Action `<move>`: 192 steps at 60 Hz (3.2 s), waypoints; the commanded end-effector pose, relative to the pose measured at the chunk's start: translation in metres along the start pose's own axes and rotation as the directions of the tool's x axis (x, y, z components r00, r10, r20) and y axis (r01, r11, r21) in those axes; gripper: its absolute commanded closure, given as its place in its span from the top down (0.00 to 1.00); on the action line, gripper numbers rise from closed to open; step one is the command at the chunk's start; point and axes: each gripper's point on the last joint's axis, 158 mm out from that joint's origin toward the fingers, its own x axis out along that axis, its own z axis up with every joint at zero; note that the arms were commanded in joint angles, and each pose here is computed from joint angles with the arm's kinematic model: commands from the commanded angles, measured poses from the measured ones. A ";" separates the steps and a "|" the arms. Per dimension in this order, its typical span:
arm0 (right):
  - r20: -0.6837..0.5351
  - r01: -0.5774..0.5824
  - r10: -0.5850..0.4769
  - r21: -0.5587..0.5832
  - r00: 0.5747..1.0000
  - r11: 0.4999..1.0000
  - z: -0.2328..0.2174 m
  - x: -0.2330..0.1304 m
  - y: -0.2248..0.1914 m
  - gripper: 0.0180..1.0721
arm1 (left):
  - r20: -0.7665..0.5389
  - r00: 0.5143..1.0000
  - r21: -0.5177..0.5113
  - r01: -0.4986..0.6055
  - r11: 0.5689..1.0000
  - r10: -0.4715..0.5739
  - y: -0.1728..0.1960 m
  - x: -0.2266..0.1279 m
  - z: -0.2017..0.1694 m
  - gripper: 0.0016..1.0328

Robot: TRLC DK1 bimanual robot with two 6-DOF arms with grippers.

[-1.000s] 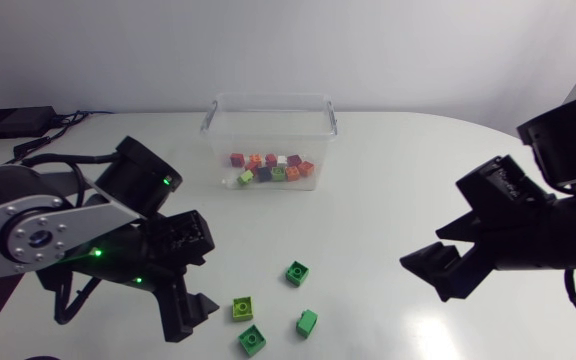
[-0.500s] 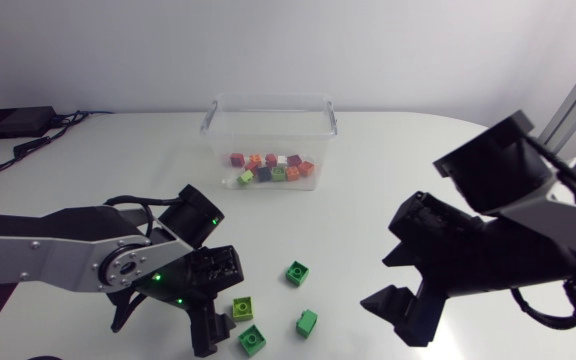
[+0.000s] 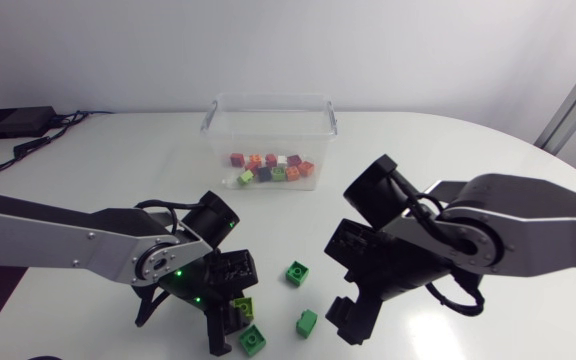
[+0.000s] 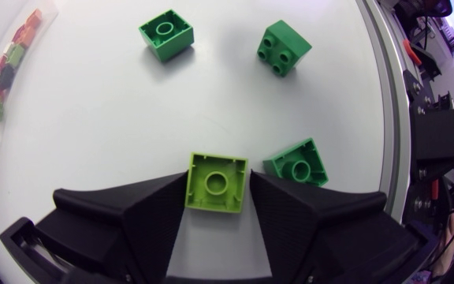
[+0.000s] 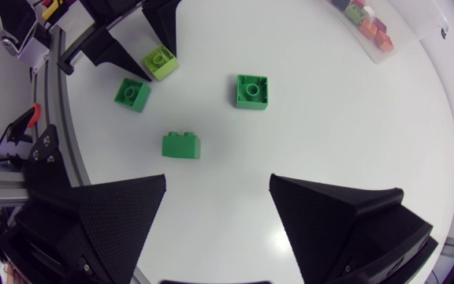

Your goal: Place the duplo bricks in the container

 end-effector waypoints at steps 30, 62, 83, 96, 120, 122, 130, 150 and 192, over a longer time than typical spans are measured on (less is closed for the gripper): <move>-0.024 0.048 -0.049 -0.034 0.998 0.998 0.043 0.056 -0.019 0.89 | 0.106 0.994 0.048 -0.034 0.998 0.029 0.019 -0.027 0.014 0.28; -0.062 0.066 -0.067 -0.022 0.996 0.998 0.060 0.089 -0.039 0.55 | 0.277 0.904 -0.145 -0.296 0.944 0.326 0.115 -0.170 0.031 0.28; -0.057 0.085 -0.084 0.012 0.995 0.996 0.054 0.051 -0.057 0.28 | 0.410 0.781 -0.351 -0.341 0.872 0.471 0.190 -0.229 0.085 0.28; 0.025 0.119 -0.120 0.052 0.992 0.992 0.073 0.002 -0.078 0.26 | 0.441 0.749 -0.408 -0.324 0.854 0.495 0.228 -0.229 0.110 0.28; 0.228 0.137 -0.167 0.143 0.959 0.980 0.128 -0.072 -0.113 0.26 | 0.410 0.700 -0.487 -0.374 0.789 0.585 0.299 -0.219 0.150 0.30; 0.244 0.143 -0.178 0.156 0.953 0.977 0.132 -0.077 -0.118 0.26 | 0.403 0.705 -0.492 -0.372 0.788 0.584 0.303 -0.215 0.151 0.30; 0.305 0.142 -0.196 0.192 0.932 0.971 0.145 -0.097 -0.131 0.26 | 0.378 0.694 -0.530 -0.382 0.757 0.614 0.324 -0.213 0.150 0.33; 0.450 0.159 -0.270 0.269 0.851 0.950 0.190 -0.139 -0.162 0.26 | 0.314 0.728 -0.555 -0.381 0.740 0.610 0.313 -0.221 0.136 0.96; 0.557 0.227 -0.403 0.358 0.727 0.905 0.268 -0.106 -0.233 0.28 | 0.251 0.882 -0.127 -0.379 0.917 0.399 0.093 -0.182 0.027 0.96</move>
